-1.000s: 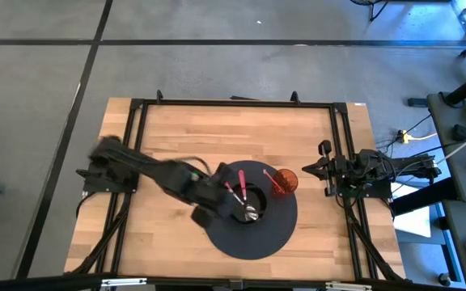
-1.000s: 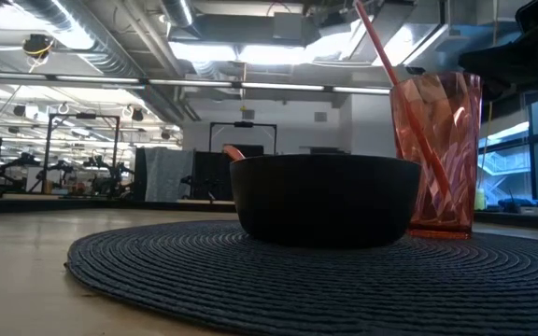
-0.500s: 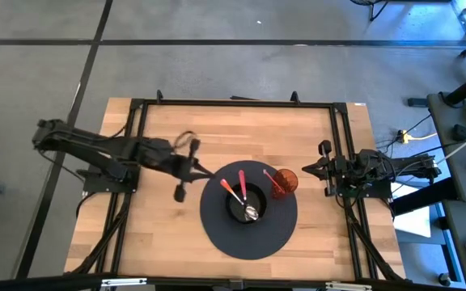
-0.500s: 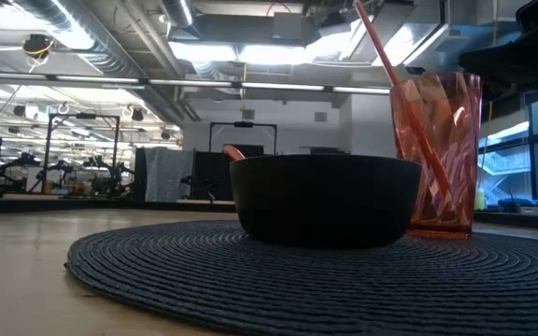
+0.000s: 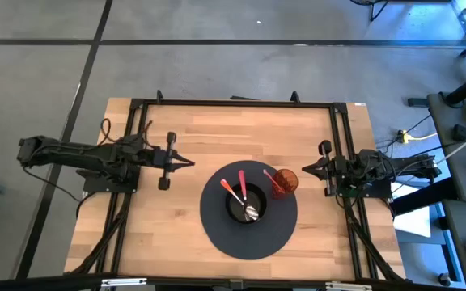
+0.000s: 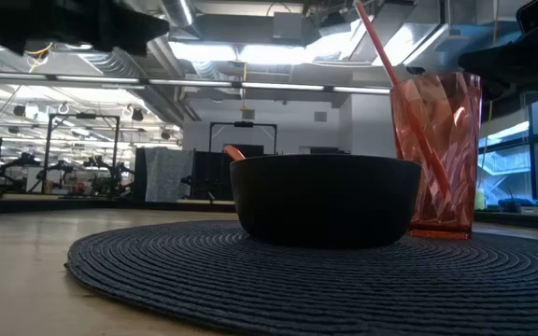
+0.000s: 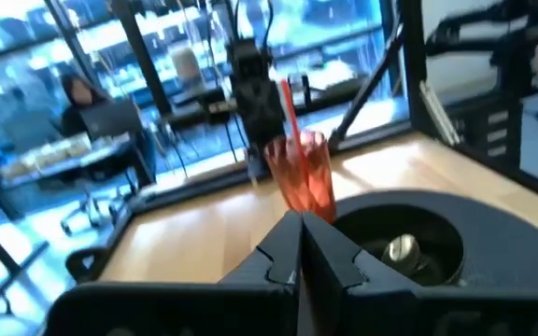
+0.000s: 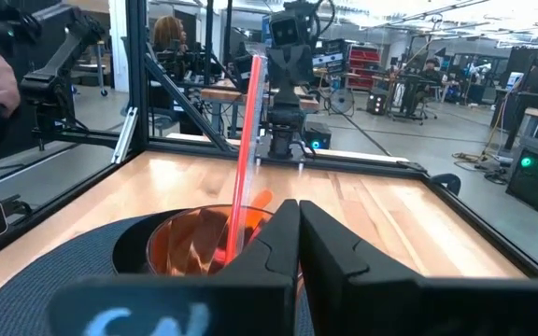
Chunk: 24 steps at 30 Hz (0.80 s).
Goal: Pick & Place Utensil
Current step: Return to Home Position
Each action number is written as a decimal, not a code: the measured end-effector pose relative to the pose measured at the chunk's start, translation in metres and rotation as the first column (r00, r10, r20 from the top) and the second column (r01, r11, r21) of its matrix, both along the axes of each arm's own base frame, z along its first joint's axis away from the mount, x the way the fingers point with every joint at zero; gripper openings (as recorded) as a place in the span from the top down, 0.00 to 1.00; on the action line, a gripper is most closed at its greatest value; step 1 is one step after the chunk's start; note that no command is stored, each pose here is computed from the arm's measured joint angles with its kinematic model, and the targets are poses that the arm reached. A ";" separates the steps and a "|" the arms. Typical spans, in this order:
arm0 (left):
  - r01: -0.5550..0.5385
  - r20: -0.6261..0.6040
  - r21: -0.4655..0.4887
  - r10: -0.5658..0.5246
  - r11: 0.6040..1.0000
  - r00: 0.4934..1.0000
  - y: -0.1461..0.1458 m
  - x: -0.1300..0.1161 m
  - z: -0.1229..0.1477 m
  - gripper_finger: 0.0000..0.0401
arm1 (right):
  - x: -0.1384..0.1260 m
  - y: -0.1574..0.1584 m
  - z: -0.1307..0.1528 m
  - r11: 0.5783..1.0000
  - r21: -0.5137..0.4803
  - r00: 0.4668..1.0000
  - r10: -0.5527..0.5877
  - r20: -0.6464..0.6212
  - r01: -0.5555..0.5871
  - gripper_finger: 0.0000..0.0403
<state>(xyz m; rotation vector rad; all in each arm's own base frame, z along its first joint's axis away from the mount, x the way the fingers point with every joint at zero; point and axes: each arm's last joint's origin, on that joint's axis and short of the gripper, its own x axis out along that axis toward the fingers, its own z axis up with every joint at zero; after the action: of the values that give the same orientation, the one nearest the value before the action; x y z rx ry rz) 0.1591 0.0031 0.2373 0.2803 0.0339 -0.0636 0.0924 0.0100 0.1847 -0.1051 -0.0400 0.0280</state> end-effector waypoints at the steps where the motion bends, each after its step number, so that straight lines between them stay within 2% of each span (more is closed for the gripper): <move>1: -0.001 0.028 0.001 0.001 1.000 1.000 0.000 -0.004 -0.003 0.99 | 0.000 0.000 0.000 1.000 0.000 1.000 0.000 0.000 0.000 0.97; 7: -0.013 0.195 0.013 0.010 1.000 0.981 0.000 -0.019 -0.025 0.99 | 0.000 0.000 0.001 1.000 0.002 1.000 0.000 0.008 0.000 0.97; 12: -0.064 0.132 0.002 0.063 0.998 0.989 0.001 -0.026 -0.038 0.99 | 0.000 0.000 0.001 1.000 0.005 1.000 0.010 0.007 -0.010 0.97; 16: -0.116 0.115 -0.005 0.116 0.993 0.987 0.002 -0.036 -0.036 0.99 | 0.000 0.001 0.003 0.999 0.006 0.998 0.045 0.034 -0.045 0.97; 24: -0.056 0.135 -0.010 0.057 0.998 0.989 -0.002 -0.058 -0.039 0.99 | 0.000 0.002 0.005 0.997 0.034 0.996 0.073 0.046 -0.074 0.99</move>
<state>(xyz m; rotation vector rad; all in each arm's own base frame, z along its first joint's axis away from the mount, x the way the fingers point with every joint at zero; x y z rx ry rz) 0.1013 0.0015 0.1981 0.2767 -0.0930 0.0119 0.0919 0.0120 0.1892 -0.0688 -0.0890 0.0984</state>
